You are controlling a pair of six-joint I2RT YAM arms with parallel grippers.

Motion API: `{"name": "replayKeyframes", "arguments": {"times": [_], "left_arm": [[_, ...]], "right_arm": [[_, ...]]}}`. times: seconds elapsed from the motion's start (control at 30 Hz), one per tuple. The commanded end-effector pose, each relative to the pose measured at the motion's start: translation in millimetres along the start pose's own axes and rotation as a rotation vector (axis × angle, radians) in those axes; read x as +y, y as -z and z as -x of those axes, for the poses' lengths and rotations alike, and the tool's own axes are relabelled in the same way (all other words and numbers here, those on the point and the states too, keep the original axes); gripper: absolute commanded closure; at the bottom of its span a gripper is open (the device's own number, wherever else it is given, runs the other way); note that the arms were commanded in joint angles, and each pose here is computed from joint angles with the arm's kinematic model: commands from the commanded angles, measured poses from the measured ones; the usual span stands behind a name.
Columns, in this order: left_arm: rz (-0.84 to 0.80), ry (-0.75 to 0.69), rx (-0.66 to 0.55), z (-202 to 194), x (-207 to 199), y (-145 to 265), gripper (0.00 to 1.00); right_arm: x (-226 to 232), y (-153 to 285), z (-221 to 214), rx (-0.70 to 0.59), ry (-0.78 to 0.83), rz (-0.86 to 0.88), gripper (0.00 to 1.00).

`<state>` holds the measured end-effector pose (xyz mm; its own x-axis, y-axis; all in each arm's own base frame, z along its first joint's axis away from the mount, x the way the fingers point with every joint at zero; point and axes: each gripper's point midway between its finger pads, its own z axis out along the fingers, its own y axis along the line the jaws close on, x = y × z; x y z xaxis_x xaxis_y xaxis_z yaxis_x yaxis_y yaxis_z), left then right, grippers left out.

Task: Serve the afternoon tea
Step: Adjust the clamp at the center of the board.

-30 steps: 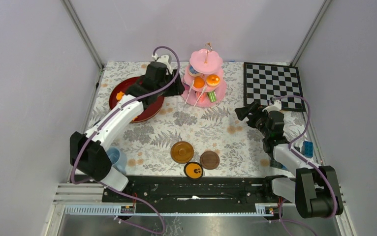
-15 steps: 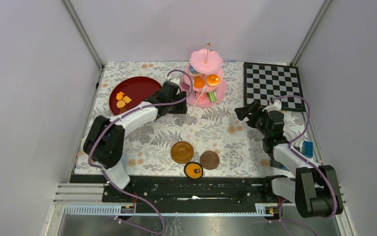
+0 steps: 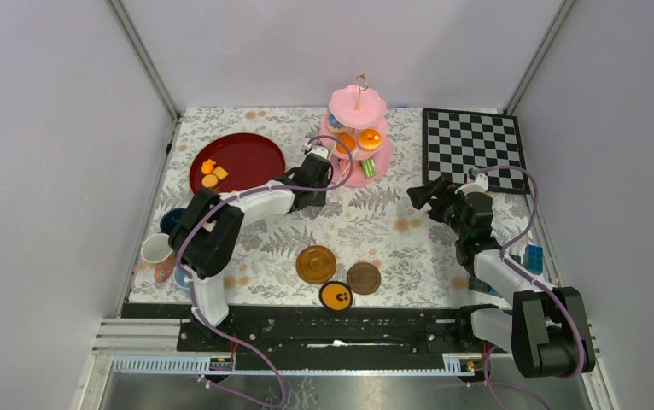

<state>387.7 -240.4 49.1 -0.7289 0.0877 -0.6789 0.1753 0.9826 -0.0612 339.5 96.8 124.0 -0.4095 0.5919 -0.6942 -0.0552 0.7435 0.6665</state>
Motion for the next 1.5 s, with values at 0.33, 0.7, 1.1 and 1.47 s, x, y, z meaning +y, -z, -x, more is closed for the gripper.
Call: {"name": "replayKeyframes", "arguments": {"times": [0.33,0.7,1.1,1.47], "left_arm": [[0.032,-0.037,-0.185,40,-5,27,0.96],[0.071,0.008,-0.130,16,16,56,1.00],[0.073,0.129,0.070,-36,33,73,1.00],[0.095,0.037,0.147,-41,40,41,0.82]], "right_arm": [[10,1,8,-0.025,0.006,0.046,0.02],[8,2,8,-0.027,0.007,0.040,0.02],[10,2,7,-0.023,-0.003,0.046,0.02],[11,3,9,-0.028,0.002,0.051,0.02]]}}
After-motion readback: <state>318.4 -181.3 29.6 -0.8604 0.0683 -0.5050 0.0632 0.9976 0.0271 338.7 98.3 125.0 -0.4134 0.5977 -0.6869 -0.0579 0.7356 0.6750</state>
